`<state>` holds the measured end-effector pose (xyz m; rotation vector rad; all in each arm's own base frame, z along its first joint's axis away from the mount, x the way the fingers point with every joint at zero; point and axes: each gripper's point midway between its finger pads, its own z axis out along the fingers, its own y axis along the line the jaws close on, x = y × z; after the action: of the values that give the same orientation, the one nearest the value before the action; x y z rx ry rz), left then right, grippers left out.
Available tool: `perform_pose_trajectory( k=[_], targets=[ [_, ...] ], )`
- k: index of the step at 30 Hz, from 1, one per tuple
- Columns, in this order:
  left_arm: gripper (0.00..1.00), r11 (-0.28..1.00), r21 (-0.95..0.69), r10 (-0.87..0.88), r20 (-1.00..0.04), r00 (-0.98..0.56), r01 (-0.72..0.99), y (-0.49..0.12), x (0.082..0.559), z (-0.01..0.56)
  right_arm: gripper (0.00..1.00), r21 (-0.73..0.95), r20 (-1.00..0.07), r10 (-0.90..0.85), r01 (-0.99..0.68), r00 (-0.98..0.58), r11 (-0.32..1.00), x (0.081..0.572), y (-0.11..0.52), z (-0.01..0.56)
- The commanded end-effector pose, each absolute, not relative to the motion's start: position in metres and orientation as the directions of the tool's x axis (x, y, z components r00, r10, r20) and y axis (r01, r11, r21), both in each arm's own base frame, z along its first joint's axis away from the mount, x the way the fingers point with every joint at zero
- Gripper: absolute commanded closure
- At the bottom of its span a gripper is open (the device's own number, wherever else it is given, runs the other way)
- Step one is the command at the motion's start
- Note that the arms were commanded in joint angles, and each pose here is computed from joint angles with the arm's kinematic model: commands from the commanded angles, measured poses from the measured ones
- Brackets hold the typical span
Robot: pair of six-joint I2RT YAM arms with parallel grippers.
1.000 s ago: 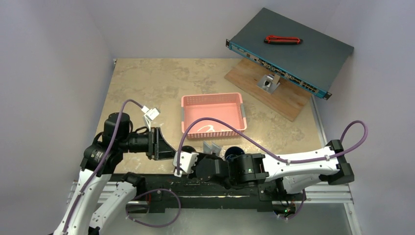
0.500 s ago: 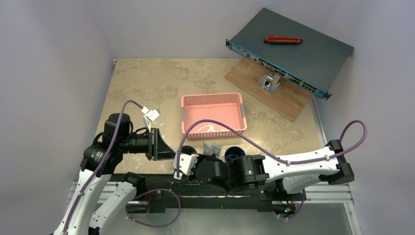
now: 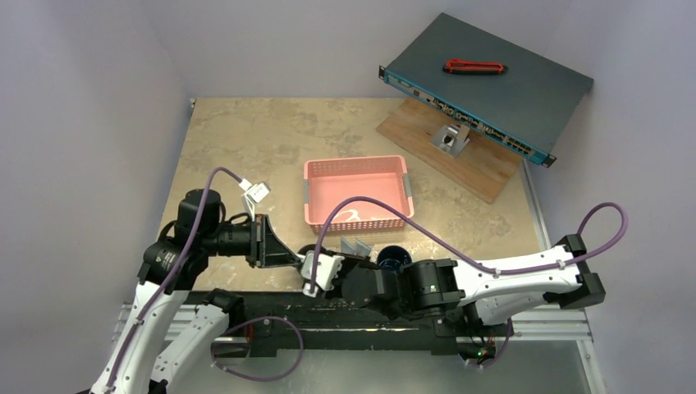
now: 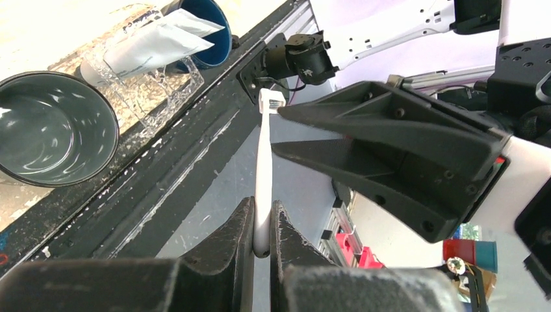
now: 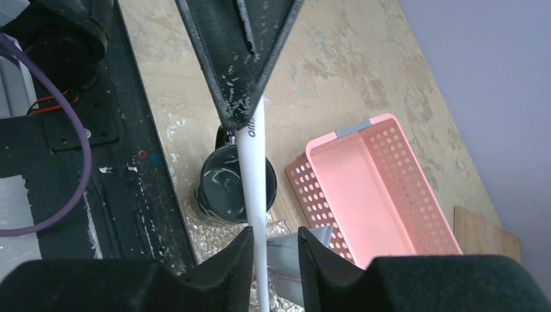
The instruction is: Prepare toiletry sets of a toothbrush and toothpaste on the tray
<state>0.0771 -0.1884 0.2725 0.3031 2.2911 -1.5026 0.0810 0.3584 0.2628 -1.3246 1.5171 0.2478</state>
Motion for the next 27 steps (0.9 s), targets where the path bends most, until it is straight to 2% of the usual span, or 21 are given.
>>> perform_pose_trajectory(
  k=[1,6,11,19,27],
  targets=[
    [1.00,0.369,-0.833,-0.017,-0.450,-0.893,0.412,-0.193,0.080,0.276,0.65,-0.371,-0.872,-0.473,-0.804,0.128,0.466,0.085,0.345,0.292],
    [1.00,0.322,-0.850,-0.021,-0.446,-0.895,0.416,-0.196,0.082,0.279,0.55,-0.268,-0.933,-0.347,-0.826,0.094,0.496,0.082,0.325,0.309],
    [1.00,0.238,-0.893,-0.069,-0.408,-0.910,0.382,-0.192,0.092,0.289,0.51,-0.179,-0.972,-0.224,-0.840,0.071,0.511,0.081,0.305,0.325],
    [1.00,0.155,-0.926,-0.120,-0.364,-0.924,0.345,-0.191,0.106,0.298,0.46,-0.161,-0.987,-0.093,-0.867,0.133,0.472,0.077,0.281,0.339],
    [1.00,0.102,-0.930,-0.151,-0.366,-0.918,0.354,-0.192,0.110,0.312,0.38,-0.210,-0.950,0.114,-0.866,0.291,0.454,0.074,0.255,0.363]
  ],
)
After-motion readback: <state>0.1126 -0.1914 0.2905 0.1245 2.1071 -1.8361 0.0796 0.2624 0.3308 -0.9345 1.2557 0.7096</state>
